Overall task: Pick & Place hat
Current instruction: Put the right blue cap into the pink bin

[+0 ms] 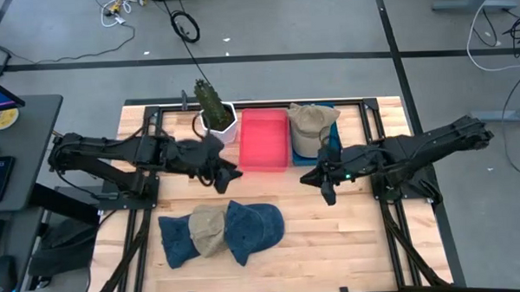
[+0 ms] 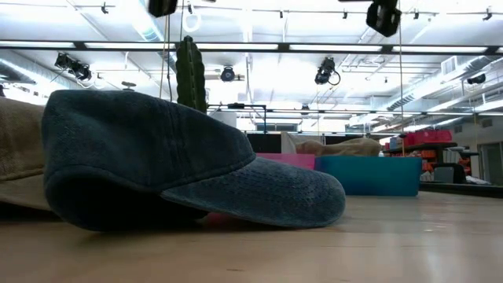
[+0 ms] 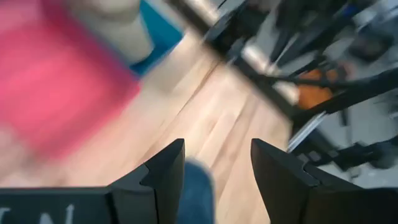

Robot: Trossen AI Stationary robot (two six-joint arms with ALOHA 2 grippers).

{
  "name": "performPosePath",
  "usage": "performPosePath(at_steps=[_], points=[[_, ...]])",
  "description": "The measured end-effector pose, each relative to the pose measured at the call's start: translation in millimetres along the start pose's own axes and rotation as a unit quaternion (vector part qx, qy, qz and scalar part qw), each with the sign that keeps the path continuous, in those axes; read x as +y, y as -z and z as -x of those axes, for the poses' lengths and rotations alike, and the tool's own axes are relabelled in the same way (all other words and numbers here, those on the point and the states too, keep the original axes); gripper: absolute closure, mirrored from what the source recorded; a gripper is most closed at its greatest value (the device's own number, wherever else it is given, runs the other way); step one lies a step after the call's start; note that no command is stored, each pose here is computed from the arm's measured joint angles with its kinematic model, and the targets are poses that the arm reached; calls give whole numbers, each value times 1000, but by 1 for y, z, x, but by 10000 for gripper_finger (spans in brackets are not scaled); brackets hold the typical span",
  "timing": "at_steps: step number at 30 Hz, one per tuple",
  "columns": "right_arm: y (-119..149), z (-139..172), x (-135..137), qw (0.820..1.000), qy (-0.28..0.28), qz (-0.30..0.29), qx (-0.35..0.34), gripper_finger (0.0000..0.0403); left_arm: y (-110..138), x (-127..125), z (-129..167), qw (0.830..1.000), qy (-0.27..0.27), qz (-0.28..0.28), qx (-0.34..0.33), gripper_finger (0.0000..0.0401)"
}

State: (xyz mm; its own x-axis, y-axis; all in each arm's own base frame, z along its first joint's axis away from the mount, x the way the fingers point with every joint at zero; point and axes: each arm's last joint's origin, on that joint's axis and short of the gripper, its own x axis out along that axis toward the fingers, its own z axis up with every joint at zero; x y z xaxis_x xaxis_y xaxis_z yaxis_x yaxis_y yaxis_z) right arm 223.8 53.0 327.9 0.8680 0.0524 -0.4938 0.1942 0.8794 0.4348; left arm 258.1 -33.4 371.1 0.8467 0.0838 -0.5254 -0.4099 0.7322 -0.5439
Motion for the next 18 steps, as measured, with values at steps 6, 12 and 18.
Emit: performPosePath(at_steps=[6,12,18], points=[[5,4,-11,998,33,-15,55,364,28,-10,-3,998,-34,39,44,213],[4,4,-13,998,35,-14,53,364,58,-10,-15,980,-114,125,104,213],[2,4,-11,999,29,-1,44,364,82,-2,-45,954,-205,129,174,199]])
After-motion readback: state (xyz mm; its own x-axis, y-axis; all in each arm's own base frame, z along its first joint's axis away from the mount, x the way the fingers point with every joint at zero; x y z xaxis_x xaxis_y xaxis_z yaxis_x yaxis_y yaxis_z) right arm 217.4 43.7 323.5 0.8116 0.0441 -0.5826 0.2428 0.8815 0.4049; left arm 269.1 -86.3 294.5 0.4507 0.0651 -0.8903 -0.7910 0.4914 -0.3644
